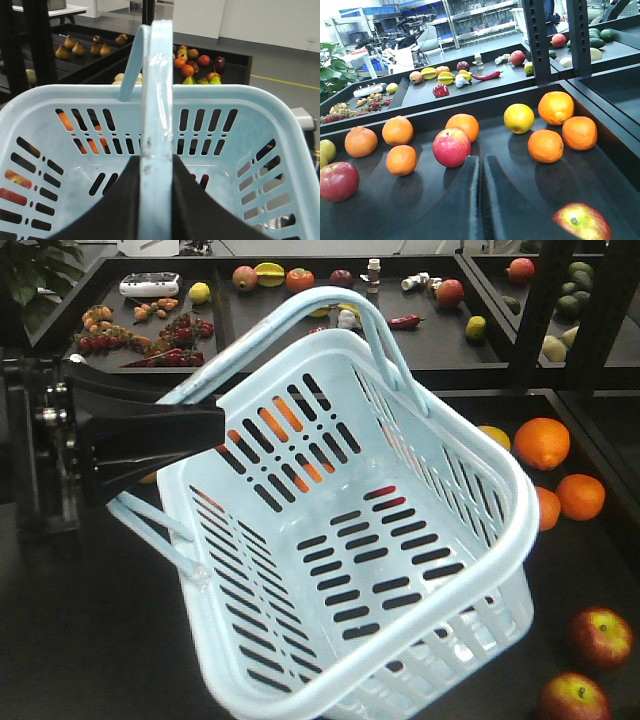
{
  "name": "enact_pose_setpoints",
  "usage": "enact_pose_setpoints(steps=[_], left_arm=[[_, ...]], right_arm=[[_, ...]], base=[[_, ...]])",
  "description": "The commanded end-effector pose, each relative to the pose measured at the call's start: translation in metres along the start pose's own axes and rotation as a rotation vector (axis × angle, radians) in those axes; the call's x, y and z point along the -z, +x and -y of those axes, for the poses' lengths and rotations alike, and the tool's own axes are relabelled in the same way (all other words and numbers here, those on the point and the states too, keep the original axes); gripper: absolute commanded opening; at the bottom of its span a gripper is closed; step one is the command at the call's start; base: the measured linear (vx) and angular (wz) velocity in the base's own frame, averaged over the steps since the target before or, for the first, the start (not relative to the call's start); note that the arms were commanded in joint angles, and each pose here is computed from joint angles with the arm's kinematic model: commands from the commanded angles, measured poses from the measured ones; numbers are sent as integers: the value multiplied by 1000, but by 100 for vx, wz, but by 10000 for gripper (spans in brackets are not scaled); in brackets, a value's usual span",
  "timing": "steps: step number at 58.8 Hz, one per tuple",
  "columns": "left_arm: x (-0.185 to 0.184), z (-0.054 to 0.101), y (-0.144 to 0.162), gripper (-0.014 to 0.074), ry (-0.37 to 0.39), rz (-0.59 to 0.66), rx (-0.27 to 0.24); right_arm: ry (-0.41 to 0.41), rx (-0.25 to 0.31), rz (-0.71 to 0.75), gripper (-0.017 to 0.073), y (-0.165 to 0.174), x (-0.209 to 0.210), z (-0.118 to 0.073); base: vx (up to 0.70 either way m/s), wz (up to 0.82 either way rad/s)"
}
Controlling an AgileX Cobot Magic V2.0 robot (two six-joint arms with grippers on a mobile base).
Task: Pick three apples into basket with both arms
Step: 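Lower the light-blue basket onto the table with the left gripper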
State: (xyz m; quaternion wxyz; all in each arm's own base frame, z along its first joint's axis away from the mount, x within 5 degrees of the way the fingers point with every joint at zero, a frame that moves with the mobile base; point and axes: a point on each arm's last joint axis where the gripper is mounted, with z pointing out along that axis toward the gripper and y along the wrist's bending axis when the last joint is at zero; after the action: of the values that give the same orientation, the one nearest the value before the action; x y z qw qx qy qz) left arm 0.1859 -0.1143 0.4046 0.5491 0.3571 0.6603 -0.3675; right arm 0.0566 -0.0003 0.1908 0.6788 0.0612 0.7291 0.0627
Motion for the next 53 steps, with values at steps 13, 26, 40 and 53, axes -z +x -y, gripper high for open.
enact_pose_setpoints(steps=[13, 26, 40, 53], left_arm=[[-37, -38, -12, -6, 24, -40, -62], [-83, -80, -18, -6, 153, -76, -51], [-132, -127, 19, -6, 226, -152, 39], [-155, -149, 59, -2, 269, -218, 129]], right_arm=[[-16, 23, 71, -5, -3, 0, -1], [-16, 23, 71, -5, -3, 0, -1], [-16, 23, 71, -5, -3, 0, -1], [-16, 23, 71, -5, -3, 0, -1]], base=[[0, 0], [0, 0], [0, 0], [0, 0]])
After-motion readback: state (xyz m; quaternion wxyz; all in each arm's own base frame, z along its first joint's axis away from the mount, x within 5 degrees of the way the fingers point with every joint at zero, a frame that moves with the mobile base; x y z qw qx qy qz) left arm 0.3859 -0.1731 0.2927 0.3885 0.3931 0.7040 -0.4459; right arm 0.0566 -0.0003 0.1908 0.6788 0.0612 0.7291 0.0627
